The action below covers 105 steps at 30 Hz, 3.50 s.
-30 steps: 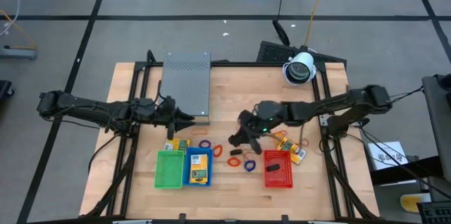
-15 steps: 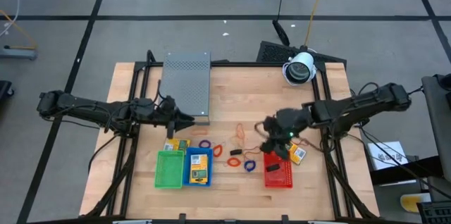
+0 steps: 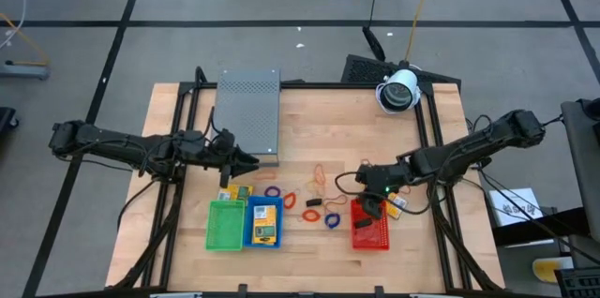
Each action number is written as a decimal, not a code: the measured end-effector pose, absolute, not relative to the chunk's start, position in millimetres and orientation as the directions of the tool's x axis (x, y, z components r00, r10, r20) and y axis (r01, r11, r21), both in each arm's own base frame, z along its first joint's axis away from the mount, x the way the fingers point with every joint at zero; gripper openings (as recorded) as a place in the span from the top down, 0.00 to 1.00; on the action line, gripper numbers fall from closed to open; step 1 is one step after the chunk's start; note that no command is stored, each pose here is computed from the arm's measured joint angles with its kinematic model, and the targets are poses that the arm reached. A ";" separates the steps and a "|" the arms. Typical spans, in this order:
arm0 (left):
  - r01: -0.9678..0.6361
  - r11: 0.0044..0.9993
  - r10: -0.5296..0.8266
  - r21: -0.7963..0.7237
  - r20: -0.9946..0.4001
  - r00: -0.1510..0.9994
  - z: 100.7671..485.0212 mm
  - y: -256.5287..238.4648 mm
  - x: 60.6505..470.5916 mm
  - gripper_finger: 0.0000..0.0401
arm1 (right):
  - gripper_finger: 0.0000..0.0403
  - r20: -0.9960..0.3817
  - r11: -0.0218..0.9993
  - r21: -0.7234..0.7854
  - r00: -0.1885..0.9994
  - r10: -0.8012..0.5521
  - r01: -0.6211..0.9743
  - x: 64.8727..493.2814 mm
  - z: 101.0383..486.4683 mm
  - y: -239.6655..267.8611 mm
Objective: Pick & Place Office Desk Supplies
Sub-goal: Put the black rubber band into the red bin
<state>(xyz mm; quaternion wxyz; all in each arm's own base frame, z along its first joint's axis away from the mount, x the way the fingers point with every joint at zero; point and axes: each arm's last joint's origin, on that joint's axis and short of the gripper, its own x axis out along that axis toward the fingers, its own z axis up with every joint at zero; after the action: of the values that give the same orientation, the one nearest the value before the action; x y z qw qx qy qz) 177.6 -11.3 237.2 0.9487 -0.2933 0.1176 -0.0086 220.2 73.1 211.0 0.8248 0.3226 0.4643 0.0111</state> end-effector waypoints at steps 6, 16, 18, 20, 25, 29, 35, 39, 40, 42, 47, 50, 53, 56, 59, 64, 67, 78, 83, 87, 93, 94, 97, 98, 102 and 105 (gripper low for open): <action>-0.028 0.822 -0.084 -0.569 -0.169 0.982 242.0 -11.3 178.5 0.64 | 1.00 -0.735 0.749 0.590 0.584 0.343 0.302 211.0 184.0 77.8; -0.051 0.816 -0.057 -0.575 -0.168 0.984 242.1 -10.6 178.5 0.64 | 0.98 -0.737 0.739 0.612 0.542 0.404 0.280 200.6 165.6 79.5; -0.052 0.812 -0.057 -0.581 -0.168 0.984 242.1 -10.6 178.5 0.64 | 0.94 -0.708 0.733 0.639 0.549 0.444 0.233 201.9 167.3 81.6; -0.052 0.811 -0.057 -0.582 -0.168 0.984 242.1 -10.6 178.6 0.64 | 0.89 -0.683 0.731 0.655 0.563 0.465 0.191 203.5 169.5 83.7; -0.054 0.806 -0.057 -0.590 -0.168 0.984 242.1 -10.6 178.6 0.64 | 0.73 -0.635 0.690 0.701 0.595 0.492 0.178 206.7 174.2 86.6; -0.055 0.799 -0.058 -0.599 -0.167 0.984 242.2 -10.6 178.6 0.64 | 0.62 -0.574 0.624 0.769 0.574 0.583 0.135 208.3 179.0 90.3; -0.056 0.797 -0.058 -0.601 -0.168 0.984 242.1 -10.6 178.6 0.64 | 0.56 -0.494 0.563 0.824 0.565 0.661 0.061 205.2 189.7 99.8; -0.058 0.793 -0.058 -0.607 -0.170 0.984 241.9 -10.6 178.5 0.64 | 0.58 -0.402 0.510 0.860 0.625 0.669 0.008 205.5 204.2 99.6; -0.059 0.793 -0.058 -0.607 -0.170 0.984 241.8 -10.6 178.5 0.64 | 0.58 -0.370 0.504 0.863 0.658 0.656 -0.016 206.1 209.2 98.4; -0.059 0.793 -0.058 -0.607 -0.171 0.984 241.8 -10.6 178.5 0.64 | 0.60 -0.300 0.526 0.847 0.746 0.595 -0.079 208.6 219.5 94.6; -0.060 0.790 -0.058 -0.610 -0.171 0.984 241.8 -10.6 178.5 0.64 | 0.60 -0.005 0.595 0.762 0.916 0.402 -0.257 217.3 250.0 83.8; -0.065 0.771 -0.058 -0.634 -0.171 0.984 241.8 -10.6 178.5 0.64 | 0.60 0.172 0.570 0.764 0.946 0.274 -0.303 218.6 266.9 77.2; -0.071 0.744 -0.059 -0.665 -0.171 0.983 241.8 -10.6 178.5 0.64 | 0.59 0.281 0.600 0.737 0.948 0.147 -0.312 217.8 277.6 71.1; -0.076 0.722 -0.059 -0.687 -0.171 0.983 241.8 -10.6 178.5 0.64 | 0.59 0.311 0.598 0.744 0.947 0.083 -0.297 217.8 281.0 66.5; -0.080 0.704 -0.060 -0.706 -0.171 0.984 241.8 -10.6 178.5 0.64 | 0.61 0.280 0.639 0.721 0.956 0.085 -0.268 220.2 277.4 63.4; -0.080 0.684 -0.060 -0.725 -0.166 0.984 242.3 -10.7 178.6 0.64 | 0.64 0.036 0.804 0.586 0.995 0.098 -0.101 233.8 285.8 66.6; -0.077 0.678 -0.060 -0.731 -0.159 0.985 242.9 -10.7 178.7 0.64 | 0.66 -0.196 0.900 0.437 0.975 0.104 -0.008 248.0 305.5 68.0; -0.069 0.719 -0.050 -0.692 -0.151 0.987 243.7 -10.4 178.8 0.64 | 0.69 -0.677 0.942 0.330 0.710 0.193 0.058 300.6 305.7 70.4; -0.060 0.749 -0.048 -0.660 -0.145 0.988 244.4 -10.2 178.9 0.64 | 0.69 -0.725 0.943 0.333 0.644 0.246 0.015 333.6 289.9 75.5; -0.054 0.757 -0.034 -0.652 -0.121 0.992 246.7 -7.5 179.4 0.64 | 0.69 -0.754 0.927 0.372 0.565 0.335 -0.054 347.1 271.7 67.2; -0.035 0.796 -0.016 -0.605 -0.078 0.997 250.6 -2.7 179.9 0.64 | 0.69 -0.836 0.949 0.315 0.475 0.277 0.001 345.1 257.7 41.0; -0.029 0.805 -0.018 -0.593 -0.073 0.997 251.1 -2.3 179.9 0.64 | 0.69 -0.839 0.950 0.311 0.472 0.270 0.010 344.9 257.3 38.9; -0.020 0.829 -0.024 -0.558 -0.072 0.997 251.2 -1.5 179.9 0.64 | 0.69 -0.844 0.962 0.269 0.493 0.212 0.048 345.3 258.4 41.2; -0.019 0.837 -0.026 -0.546 -0.074 0.997 251.0 -1.4 179.9 0.64 | 0.69 -0.848 0.969 0.240 0.501 0.176 0.066 345.4 258.4 42.2; -0.016 0.868 -0.026 -0.496 -0.077 0.997 250.7 -1.3 179.9 0.64 | 0.69 -0.863 0.977 0.140 0.504 0.042 0.159 346.2 254.4 43.4; -0.020 0.884 -0.018 -0.468 -0.077 0.997 250.7 -0.7 179.9 0.64 | 0.69 -0.885 0.974 0.137 0.464 0.038 0.181 352.0 240.6 43.4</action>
<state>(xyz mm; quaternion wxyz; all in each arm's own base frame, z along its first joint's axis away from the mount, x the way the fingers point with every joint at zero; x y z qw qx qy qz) 179.9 -0.7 250.7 0.9697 -0.2412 0.0396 0.0006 352.0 43.4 240.6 0.8490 0.1065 0.5158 -0.0422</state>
